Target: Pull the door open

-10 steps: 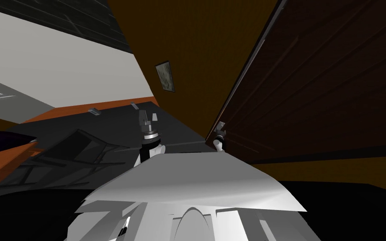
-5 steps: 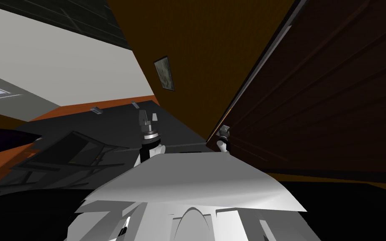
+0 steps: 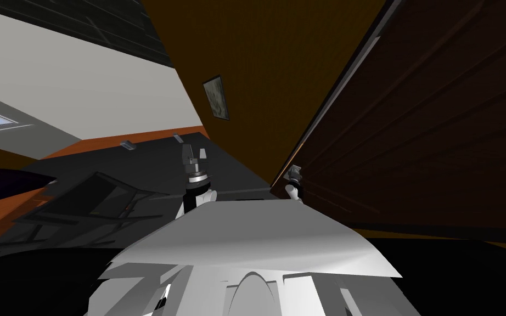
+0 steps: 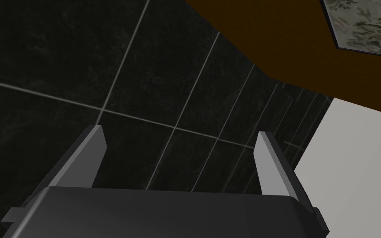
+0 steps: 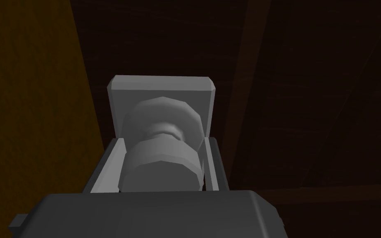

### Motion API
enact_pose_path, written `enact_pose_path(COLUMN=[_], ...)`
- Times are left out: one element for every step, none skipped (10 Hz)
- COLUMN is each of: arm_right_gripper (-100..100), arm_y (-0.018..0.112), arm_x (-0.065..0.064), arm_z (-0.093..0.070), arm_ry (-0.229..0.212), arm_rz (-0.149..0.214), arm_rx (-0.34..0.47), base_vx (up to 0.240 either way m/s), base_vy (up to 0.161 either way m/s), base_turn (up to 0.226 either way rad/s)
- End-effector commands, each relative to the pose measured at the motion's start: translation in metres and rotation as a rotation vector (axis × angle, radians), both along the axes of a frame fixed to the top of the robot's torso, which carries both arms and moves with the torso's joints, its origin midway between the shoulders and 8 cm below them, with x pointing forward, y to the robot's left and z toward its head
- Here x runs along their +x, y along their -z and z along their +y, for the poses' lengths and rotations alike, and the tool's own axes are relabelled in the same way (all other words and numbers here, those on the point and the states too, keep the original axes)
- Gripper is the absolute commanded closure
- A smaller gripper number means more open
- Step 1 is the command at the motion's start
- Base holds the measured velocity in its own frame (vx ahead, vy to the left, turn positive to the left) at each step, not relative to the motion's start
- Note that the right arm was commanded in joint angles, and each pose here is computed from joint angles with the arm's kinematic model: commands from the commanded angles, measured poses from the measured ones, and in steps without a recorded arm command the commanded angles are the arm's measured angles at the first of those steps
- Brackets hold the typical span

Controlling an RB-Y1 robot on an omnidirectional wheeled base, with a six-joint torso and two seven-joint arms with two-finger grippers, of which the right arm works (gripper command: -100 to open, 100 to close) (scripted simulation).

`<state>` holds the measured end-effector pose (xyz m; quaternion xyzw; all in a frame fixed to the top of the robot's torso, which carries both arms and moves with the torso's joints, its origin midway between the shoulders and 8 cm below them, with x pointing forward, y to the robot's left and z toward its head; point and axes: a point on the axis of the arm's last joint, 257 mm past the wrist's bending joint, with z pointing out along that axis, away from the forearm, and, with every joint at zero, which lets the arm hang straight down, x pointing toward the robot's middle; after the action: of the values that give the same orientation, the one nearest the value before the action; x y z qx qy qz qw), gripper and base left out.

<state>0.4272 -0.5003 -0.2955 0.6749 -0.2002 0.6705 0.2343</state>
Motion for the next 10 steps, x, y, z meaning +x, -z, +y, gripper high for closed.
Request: enact_pose_path(arm_right_gripper=[100, 100, 100, 100, 100, 100, 100, 100, 100, 100], arm_y=[0.000, 0.000, 0.000, 0.000, 0.000, 0.000, -0.001, -0.001, -0.001, 0.000], arm_x=[0.001, 0.001, 0.001, 0.002, 0.002, 0.003, 0.004, 0.004, 0.005, 0.006], arm_z=[0.001, 0.001, 0.001, 0.003, 0.004, 0.005, 0.007, 0.009, 0.011, 0.013], arm_ry=[-0.002, -0.002, -0.002, -0.022, -0.026, -0.036, -0.052, -0.063, -0.080, -0.091], arm_rz=[-0.001, -0.001, -0.001, -0.004, -0.005, -0.007, -0.010, -0.012, -0.014, -0.016], arm_rx=[0.002, 0.002, 0.002, 0.007, 0.008, 0.011, 0.016, 0.020, 0.026, 0.029], base_vx=[-0.007, 0.000, 0.000, -0.161, -0.223, -0.191, -0.258, -0.262, -0.251, -0.228], base_vy=[0.001, 0.000, 0.000, -0.018, -0.027, 0.013, 0.029, 0.006, -0.023, -0.034], base_turn=[0.002, 0.000, 0.000, 0.120, 0.174, 0.123, 0.162, 0.162, 0.173, 0.123])
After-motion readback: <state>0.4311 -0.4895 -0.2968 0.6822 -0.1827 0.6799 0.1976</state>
